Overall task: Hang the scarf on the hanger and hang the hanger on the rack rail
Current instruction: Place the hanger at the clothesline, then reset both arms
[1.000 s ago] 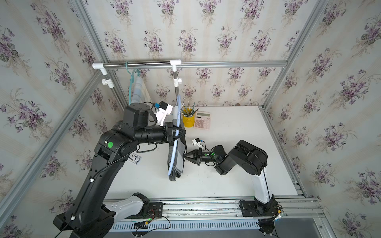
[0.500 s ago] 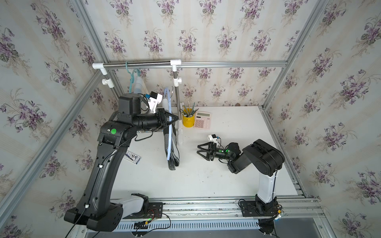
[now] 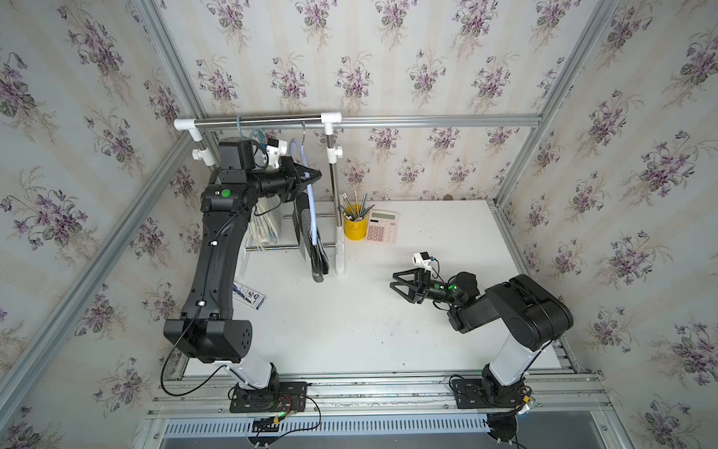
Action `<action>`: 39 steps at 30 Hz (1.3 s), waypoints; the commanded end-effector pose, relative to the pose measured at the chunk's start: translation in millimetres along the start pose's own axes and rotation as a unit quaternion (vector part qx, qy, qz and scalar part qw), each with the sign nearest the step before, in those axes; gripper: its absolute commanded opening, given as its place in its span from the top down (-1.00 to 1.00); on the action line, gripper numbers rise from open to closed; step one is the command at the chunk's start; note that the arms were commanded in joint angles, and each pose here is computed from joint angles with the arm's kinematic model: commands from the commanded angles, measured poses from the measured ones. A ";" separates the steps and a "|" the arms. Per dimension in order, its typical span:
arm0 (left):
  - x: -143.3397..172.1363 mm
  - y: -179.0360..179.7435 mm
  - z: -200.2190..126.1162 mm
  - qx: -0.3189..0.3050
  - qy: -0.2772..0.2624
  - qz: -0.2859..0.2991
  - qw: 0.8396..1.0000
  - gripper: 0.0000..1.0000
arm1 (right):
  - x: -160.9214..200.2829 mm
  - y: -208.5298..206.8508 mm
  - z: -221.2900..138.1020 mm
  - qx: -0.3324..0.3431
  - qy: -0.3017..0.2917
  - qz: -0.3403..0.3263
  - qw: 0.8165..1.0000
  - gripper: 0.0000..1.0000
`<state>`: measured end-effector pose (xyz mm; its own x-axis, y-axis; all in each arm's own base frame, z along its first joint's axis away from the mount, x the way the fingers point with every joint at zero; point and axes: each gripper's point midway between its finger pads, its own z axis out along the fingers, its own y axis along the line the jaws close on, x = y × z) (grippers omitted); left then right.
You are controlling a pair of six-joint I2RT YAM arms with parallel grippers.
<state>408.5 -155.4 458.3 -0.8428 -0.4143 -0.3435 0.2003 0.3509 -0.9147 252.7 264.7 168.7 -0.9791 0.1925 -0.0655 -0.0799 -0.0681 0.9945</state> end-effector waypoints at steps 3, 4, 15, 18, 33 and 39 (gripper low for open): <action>-30.6 -22.6 0.5 0.023 -0.027 0.047 0.998 1.00 | 10.7 37.4 -4.6 -0.059 0.010 -0.091 0.994 -0.30; -34.9 -20.5 2.6 0.022 -0.028 0.041 0.999 1.00 | 11.6 37.2 -5.1 -0.058 0.011 -0.091 0.994 -0.29; -74.9 25.5 25.0 -0.013 -0.055 -0.018 0.998 1.00 | 25.7 62.2 -11.9 -0.079 0.021 -0.107 0.991 -0.28; -84.6 28.0 27.4 -0.016 -0.060 -0.021 0.998 1.00 | 30.7 65.2 -15.2 -0.081 0.022 -0.107 0.991 -0.28; -52.5 63.5 -0.2 -0.112 -0.074 0.059 0.989 -0.99 | 12.5 25.3 -23.1 0.001 0.014 -0.119 0.993 -0.39; 1.4 87.4 -86.2 -0.268 -0.163 0.149 0.938 -0.99 | -43.7 -25.5 -44.4 0.224 -0.073 -0.201 0.951 -0.50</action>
<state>417.7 -89.3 403.5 -0.6911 -0.4937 -0.5278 0.1023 0.6561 -0.7477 274.4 232.8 200.5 -0.8764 0.2859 -0.3875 -0.3636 0.1348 0.9218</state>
